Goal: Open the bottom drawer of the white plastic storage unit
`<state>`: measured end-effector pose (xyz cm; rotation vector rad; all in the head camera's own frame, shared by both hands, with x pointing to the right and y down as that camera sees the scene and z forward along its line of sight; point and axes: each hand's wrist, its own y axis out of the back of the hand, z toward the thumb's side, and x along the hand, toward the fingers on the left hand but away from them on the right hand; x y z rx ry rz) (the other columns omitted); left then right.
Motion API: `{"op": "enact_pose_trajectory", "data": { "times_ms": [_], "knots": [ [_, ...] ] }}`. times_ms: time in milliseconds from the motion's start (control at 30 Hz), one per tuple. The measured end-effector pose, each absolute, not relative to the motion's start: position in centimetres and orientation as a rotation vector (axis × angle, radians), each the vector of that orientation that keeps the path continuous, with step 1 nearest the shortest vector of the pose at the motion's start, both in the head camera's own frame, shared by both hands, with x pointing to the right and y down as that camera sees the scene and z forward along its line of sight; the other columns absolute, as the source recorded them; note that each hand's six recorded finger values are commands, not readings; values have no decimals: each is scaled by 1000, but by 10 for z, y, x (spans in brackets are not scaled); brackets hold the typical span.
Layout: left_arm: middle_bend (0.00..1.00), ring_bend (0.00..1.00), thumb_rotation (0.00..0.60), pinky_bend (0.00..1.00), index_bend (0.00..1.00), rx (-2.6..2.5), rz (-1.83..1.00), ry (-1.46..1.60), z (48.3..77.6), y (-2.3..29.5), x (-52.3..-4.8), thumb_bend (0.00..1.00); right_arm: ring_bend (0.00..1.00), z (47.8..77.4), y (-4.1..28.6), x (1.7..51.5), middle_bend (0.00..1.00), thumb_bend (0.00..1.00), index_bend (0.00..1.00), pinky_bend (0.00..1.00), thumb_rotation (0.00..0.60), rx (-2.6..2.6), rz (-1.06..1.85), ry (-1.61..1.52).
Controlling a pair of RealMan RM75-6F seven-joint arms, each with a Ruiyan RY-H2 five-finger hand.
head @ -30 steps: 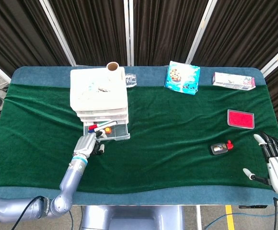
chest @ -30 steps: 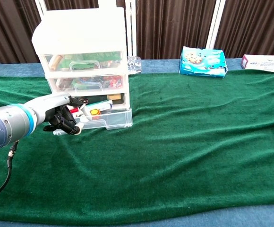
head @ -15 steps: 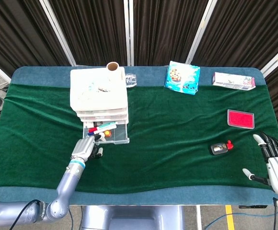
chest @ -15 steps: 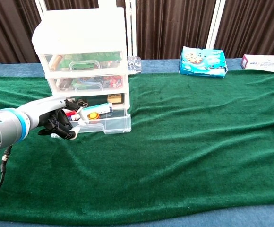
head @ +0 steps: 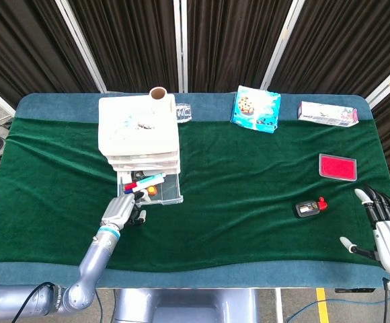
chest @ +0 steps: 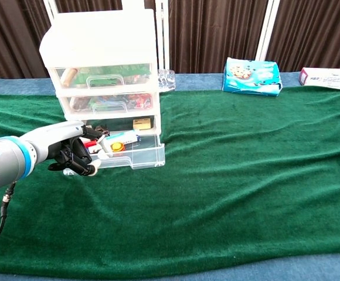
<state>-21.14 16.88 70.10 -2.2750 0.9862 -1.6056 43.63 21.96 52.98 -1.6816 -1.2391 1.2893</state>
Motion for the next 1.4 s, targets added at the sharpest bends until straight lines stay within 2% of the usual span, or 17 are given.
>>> {"op": "enact_pose_trajectory", "data": {
  "times_ms": [100, 167, 267, 500, 600, 700, 733, 800, 867, 967, 1033, 1100, 1167, 1400],
  "knots": [
    [932, 910, 600, 904, 309, -2274, -1608, 992, 702, 169, -213, 570, 0, 530, 220, 436, 0, 43, 2, 0, 600, -1682, 1289, -1239],
    [932, 910, 600, 904, 170, -2274, -1604, 1003, 701, 168, -214, 571, 0, 530, 220, 436, 0, 43, 3, 0, 600, -1683, 1289, -1239],
    [932, 910, 600, 904, 23, -2278, -1588, 1024, 700, 166, -214, 566, 0, 530, 220, 436, 0, 43, 3, 0, 600, -1683, 1290, -1237],
    [930, 910, 600, 886, 0, -2273, -1489, 1092, 690, 158, -214, 551, 0, 532, 220, 436, 0, 43, 3, 0, 600, -1683, 1297, -1233],
    [892, 888, 600, 846, 0, -2241, -1422, 1107, 680, 153, -215, 547, 0, 532, 219, 437, 0, 43, 3, 0, 600, -1677, 1298, -1235],
    [773, 775, 600, 806, 0, -2183, -1340, 1107, 666, 151, -220, 530, 0, 531, 218, 439, 0, 43, 2, 0, 600, -1667, 1297, -1240],
    [688, 694, 600, 779, 0, -2164, -1314, 1104, 662, 152, -222, 524, 0, 530, 218, 439, 0, 43, 3, 0, 600, -1664, 1296, -1240],
    [503, 521, 600, 662, 0, -2119, -1256, 1093, 651, 156, -228, 515, 0, 530, 218, 440, 0, 43, 3, 0, 600, -1660, 1298, -1239],
    [277, 309, 600, 455, 0, -2076, -1203, 1079, 640, 163, -237, 494, 0, 530, 218, 439, 0, 43, 3, 0, 600, -1657, 1300, -1236],
    [38, 59, 600, 197, 0, -2020, -1149, 1058, 626, 178, -255, 449, 0, 530, 219, 438, 0, 43, 2, 0, 600, -1649, 1299, -1227],
    [0, 1, 600, 67, 0, -1983, -1139, 1046, 618, 189, -269, 390, 0, 531, 220, 436, 0, 43, 1, 0, 600, -1642, 1299, -1219],
    [0, 0, 600, 5, 0, -1922, -1145, 1031, 609, 201, -288, 319, 0, 532, 221, 435, 0, 43, 0, 0, 600, -1635, 1303, -1207],
    [0, 0, 600, 0, 0, -1826, -1171, 1019, 602, 209, -308, 274, 0, 533, 222, 433, 0, 43, 0, 0, 600, -1627, 1308, -1192],
    [0, 0, 600, 0, 0, -1536, -1257, 1017, 580, 236, -373, 259, 0, 535, 226, 422, 0, 43, 0, 0, 600, -1599, 1303, -1156]
  ]
}}
